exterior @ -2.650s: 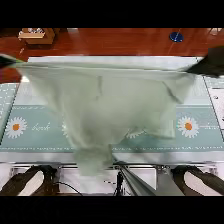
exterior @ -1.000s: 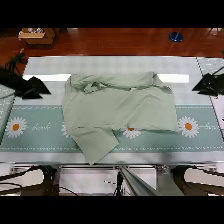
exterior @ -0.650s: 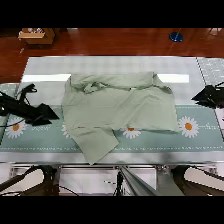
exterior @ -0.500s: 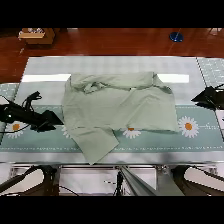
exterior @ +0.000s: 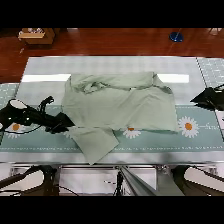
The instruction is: Fold the shirts.
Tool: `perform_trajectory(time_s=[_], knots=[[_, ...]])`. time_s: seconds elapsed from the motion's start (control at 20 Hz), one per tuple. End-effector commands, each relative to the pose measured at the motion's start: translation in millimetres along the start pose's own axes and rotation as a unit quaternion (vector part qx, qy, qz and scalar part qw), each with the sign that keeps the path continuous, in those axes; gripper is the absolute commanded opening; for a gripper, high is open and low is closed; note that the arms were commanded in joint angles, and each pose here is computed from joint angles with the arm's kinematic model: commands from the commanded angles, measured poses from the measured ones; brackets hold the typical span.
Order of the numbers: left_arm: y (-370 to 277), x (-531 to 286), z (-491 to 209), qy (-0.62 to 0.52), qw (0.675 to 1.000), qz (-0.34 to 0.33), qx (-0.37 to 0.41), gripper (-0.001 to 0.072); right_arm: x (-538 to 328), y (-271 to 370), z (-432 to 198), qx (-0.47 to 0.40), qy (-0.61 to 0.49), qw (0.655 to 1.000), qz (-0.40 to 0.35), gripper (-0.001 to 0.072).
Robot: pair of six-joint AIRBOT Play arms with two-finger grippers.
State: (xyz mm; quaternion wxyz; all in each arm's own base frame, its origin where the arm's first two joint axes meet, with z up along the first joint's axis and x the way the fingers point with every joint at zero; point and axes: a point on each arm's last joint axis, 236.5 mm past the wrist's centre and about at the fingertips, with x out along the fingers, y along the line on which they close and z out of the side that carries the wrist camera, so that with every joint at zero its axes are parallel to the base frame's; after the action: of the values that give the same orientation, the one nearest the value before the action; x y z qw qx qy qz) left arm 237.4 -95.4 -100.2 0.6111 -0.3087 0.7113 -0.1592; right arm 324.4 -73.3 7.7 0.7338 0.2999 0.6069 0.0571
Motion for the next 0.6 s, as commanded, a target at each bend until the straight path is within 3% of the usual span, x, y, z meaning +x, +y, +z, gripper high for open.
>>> perform_trajectory(time_s=[0.0, 0.05, 0.1, 0.15, 0.25, 0.35, 0.55], knots=[[-1, 19, 34, -0.053, 0.998, -0.006, -0.024, 0.0572, -5, 4, 1, -0.004, -0.01, 1.0, 0.001, 0.043], [-5, 23, 36, -0.054, 0.998, -0.017, -0.035, 0.0372, -8, 6, 2, -0.007, -0.016, 1.0, -0.001, 0.0431], [-6, 25, 34, -0.048, 0.998, -0.021, -0.035, 0.0076, -12, 8, 2, -0.008, -0.022, 1.0, -0.002, 0.0431], [-7, 25, 31, -0.041, 0.999, -0.024, -0.02, 0.0022, -14, 9, 2, -0.01, -0.025, 1.0, -0.005, 0.0431], [-12, 25, 20, -0.019, 0.999, -0.033, -0.004, 0.0021, -15, 3, -5, -0.011, -0.012, 1.0, -0.019, 0.0433], [-15, 24, 11, -0.002, 0.999, -0.04, 0.007, 0.0021, -3, -13, -28, 0.006, 0.026, 0.999, -0.031, 0.0485], [-18, 23, 8, 0.003, 0.999, -0.043, 0.011, 0.0021, 29, -31, -80, 0.068, 0.084, 0.994, 0.011, 0.0489]])
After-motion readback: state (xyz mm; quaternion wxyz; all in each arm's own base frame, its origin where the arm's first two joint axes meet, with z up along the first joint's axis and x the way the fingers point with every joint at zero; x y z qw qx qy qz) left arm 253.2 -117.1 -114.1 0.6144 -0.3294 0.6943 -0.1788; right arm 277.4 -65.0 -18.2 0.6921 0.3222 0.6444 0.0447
